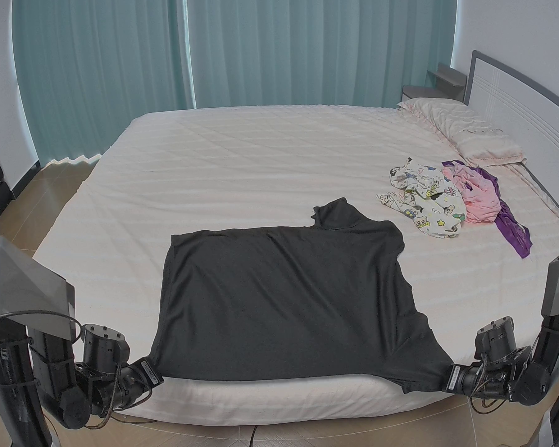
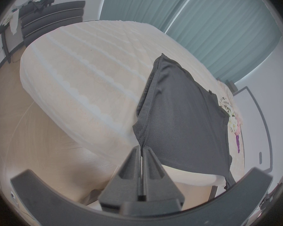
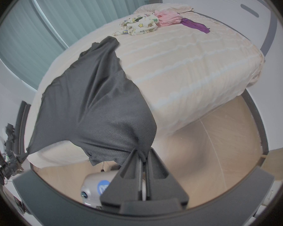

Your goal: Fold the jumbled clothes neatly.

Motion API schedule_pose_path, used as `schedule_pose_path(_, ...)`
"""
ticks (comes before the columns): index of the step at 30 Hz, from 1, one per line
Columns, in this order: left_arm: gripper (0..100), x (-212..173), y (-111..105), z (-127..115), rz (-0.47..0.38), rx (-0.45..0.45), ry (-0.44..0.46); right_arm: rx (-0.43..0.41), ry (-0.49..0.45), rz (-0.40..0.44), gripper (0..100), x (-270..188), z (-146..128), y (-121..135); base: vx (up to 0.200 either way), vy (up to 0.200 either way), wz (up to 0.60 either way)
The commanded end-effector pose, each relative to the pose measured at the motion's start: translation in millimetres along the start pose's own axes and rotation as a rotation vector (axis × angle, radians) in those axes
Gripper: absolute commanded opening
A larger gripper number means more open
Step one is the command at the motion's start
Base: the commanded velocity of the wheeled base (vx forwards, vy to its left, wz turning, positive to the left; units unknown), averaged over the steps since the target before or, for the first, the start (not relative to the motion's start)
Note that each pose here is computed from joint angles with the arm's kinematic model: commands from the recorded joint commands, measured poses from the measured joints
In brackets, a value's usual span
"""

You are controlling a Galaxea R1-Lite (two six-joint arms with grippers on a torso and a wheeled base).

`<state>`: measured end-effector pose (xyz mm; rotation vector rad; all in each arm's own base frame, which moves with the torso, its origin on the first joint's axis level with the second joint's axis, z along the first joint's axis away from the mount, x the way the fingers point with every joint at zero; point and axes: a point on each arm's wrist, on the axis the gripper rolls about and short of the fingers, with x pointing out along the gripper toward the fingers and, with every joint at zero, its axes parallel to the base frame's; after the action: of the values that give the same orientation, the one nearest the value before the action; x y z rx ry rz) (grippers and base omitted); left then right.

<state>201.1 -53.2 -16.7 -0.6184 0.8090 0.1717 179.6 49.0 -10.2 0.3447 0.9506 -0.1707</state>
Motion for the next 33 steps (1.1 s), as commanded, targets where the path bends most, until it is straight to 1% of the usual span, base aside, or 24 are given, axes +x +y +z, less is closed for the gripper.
schedule_pose_path(1, 0, -25.5, -7.7, 0.4, -0.027, 0.064, 0.007, -0.058, 0.034, -0.056, 0, -13.6, -7.8, -4.4, 0.0, 0.0, 0.0)
schedule_pose_path(4, 0, -30.6, -5.9, -5.5, 0.004, 0.099, 0.058, -0.082, 0.048, -0.054, 0, -19.9, -10.4, -3.5, 0.0, 0.0, 0.0)
schedule_pose_path(7, 0, -35.8, -7.4, -9.6, 0.007, 0.121, 0.082, -0.088, 0.048, -0.048, 0, -24.0, -10.6, -3.2, 0.0, 0.0, 0.0)
schedule_pose_path(9, 0, -39.0, -7.6, -16.7, 0.021, 0.153, 0.127, -0.104, 0.083, -0.076, 0, -24.7, -14.2, -6.2, 0.0, 0.0, 0.0)
schedule_pose_path(11, 0, -39.7, -7.1, -20.1, 0.032, 0.168, 0.148, -0.108, 0.094, -0.084, 0, -25.1, -15.3, -7.1, 0.0, 0.0, 0.0)
schedule_pose_path(12, 0, -41.1, -6.6, -24.3, 0.046, 0.187, 0.176, -0.109, 0.098, -0.086, 0, -25.8, -15.7, -7.5, 0.0, 0.0, 0.0)
schedule_pose_path(15, 0, -46.1, -5.3, -27.3, 0.061, 0.205, 0.201, -0.107, 0.094, -0.087, 0, -28.3, -15.1, -8.3, 0.0, 0.0, 0.0)
schedule_pose_path(18, 0, -53.9, -4.7, -31.4, 0.071, 0.238, 0.233, -0.115, 0.11, -0.097, 0, -29.7, -16.7, -9.5, 0.0, 0.0, 0.0)
schedule_pose_path(19, 0, -56.5, -5.1, -32.4, 0.068, 0.249, 0.239, -0.122, 0.126, -0.108, 0, -30.4, -18.1, -11.0, 0.0, 0.0, 0.0)
schedule_pose_path(24, 0, -68.2, -6.1, -37.9, 0.058, 0.292, 0.269, -0.136, 0.135, -0.113, 0, -31.9, -18.9, -12.0, 0.0, 0.0, 0.0)
schedule_pose_path(26, 0, -72.6, -5.9, -39.4, 0.055, 0.306, 0.279, -0.159, 0.154, -0.124, 0, -35.1, -20.5, -14.2, 0.0, 0.0, 0.0)
schedule_pose_path(30, 0, -72.1, -6.5, -39.0, 0.058, 0.302, 0.281, -0.151, 0.116, -0.101, 0, -39.6, -16.7, -13.2, 0.0, 0.0, 0.0)
schedule_pose_path(32, 0, -72.1, -6.5, -39.0, 0.058, 0.302, 0.281, -0.151, 0.116, -0.101, 0, -39.6, -16.7, -13.2, 0.0, 0.0, 0.0)
schedule_pose_path(33, 0, -71.1, -9.4, -35.8, 0.044, 0.287, 0.263, -0.122, 0.024, -0.038, 0, -49.0, -7.7, -10.3, 0.0, 0.0, 0.0)
